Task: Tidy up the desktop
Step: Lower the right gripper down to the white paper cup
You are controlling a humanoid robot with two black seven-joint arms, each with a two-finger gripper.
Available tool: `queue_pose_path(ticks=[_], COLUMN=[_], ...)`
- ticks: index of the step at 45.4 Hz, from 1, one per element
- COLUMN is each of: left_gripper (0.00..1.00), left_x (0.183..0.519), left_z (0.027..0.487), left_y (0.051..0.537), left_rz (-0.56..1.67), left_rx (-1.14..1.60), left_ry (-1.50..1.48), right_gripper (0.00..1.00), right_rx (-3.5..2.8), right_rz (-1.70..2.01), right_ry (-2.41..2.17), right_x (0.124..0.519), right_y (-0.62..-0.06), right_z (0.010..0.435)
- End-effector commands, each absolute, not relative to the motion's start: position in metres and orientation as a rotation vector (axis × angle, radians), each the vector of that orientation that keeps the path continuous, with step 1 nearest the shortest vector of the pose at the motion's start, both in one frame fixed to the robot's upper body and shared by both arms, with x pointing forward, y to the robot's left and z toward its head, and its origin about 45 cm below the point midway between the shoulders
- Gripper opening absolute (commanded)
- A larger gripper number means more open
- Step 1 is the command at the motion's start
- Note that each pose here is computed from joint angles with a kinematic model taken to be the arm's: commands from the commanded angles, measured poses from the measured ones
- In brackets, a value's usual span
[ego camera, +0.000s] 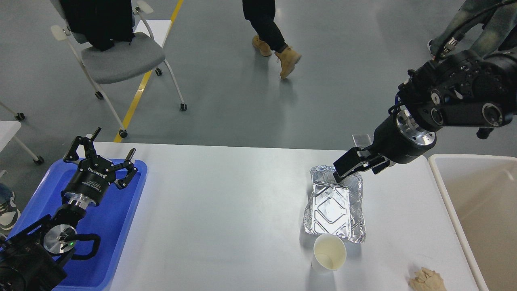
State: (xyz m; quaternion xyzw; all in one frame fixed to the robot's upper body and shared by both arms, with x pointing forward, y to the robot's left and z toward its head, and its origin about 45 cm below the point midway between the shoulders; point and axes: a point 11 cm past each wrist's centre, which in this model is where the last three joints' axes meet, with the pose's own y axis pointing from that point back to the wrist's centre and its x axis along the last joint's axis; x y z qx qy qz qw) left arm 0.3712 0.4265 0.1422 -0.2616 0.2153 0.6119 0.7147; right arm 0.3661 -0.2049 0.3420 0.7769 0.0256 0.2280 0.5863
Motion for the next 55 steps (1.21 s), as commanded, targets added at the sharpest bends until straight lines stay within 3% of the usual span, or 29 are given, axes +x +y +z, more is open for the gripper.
queue_pose_path(ticks=[1, 17, 38, 55], left_gripper=[0.99, 0.99, 0.99, 0.99], left_x=[0.371, 0.371, 0.371, 0.371], left_z=[0.142, 0.142, 0.142, 0.142], left_y=[0.427, 0.427, 0.427, 0.427], left_rz=[1.356, 1.358, 1.358, 1.358], left_rx=[-0.58, -0.581, -0.581, -0.581], left_ry=[0.477, 0.478, 0.478, 0.477], right_gripper=[1.0, 1.0, 1.0, 1.0], right_rx=[1.805, 1.736, 1.8, 1.813], right_rz=[0.356, 0.258, 0.254, 0.238], right_ry=[-0.159, -0.121, -0.068, -0.07], right_x=[0.372, 0.344, 0.31, 0.294], right_y=[-0.225, -0.243, -0.225, -0.231], right_z=[0.339, 0.298, 0.191, 0.157])
